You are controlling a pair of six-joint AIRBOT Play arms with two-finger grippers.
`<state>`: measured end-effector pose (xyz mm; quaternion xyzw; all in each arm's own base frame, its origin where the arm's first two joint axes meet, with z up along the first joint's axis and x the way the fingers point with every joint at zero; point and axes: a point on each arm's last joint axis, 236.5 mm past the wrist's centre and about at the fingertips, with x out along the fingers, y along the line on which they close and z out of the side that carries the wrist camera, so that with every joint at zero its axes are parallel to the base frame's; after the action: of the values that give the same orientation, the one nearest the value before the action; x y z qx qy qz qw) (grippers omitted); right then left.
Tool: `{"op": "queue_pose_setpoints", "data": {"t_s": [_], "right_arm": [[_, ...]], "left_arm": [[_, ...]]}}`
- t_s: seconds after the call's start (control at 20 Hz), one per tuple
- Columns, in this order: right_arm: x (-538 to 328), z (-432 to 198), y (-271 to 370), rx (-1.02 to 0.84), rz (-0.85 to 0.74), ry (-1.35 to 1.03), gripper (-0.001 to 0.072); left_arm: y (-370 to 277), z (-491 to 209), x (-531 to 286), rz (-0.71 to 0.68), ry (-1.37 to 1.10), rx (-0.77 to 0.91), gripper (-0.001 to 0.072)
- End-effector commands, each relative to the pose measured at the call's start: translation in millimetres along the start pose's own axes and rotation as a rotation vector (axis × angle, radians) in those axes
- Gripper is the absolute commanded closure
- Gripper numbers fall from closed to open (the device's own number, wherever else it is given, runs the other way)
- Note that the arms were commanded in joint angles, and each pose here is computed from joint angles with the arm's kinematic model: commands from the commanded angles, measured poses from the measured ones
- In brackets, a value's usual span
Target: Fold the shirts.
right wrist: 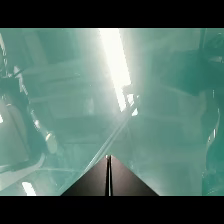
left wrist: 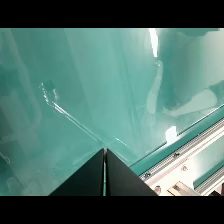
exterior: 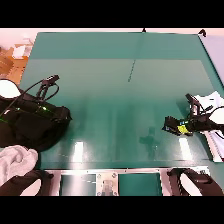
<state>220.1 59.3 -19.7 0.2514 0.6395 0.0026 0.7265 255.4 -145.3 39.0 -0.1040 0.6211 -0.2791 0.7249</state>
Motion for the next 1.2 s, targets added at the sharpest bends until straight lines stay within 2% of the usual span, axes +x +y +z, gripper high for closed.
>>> {"op": "queue_pose_setpoints", "data": {"t_s": [0.0, 0.5, 0.75, 0.85, 0.95, 1.0, 1.05, 1.15], "right_arm": [[0, 0, 0, -0.001, 0.000, 0.000, 0.0694], [0, 0, 0, -0.001, 0.000, 0.000, 0.0694], [0, 6, 1, -0.001, 0.005, -0.025, 0.0694], [0, 7, 1, -0.001, 0.005, -0.028, 0.0694], [0, 10, 2, 0.000, 0.008, -0.045, 0.0694], [0, 13, 3, 0.000, 0.011, -0.057, 0.0694], [0, 14, 3, 0.000, 0.011, -0.062, 0.0694], [-1, 20, 4, -0.001, 0.015, -0.086, 0.0688]], "left_arm": [[0, 0, 0, 0.000, 0.000, 0.001, 0.0683], [0, 0, 0, 0.001, -0.001, 0.001, 0.0683], [-2, 32, -2, -0.011, -0.134, -0.011, 0.0683], [19, 40, -4, 0.084, -0.170, 0.011, 0.0683], [77, 32, -15, 0.331, -0.139, 0.003, 0.0665], [105, 25, -26, 0.460, -0.111, -0.009, 0.0373], [132, 17, -41, 0.589, -0.084, -0.024, -0.0013], [175, -1, -77, 0.828, -0.024, -0.058, -0.0013]]}}
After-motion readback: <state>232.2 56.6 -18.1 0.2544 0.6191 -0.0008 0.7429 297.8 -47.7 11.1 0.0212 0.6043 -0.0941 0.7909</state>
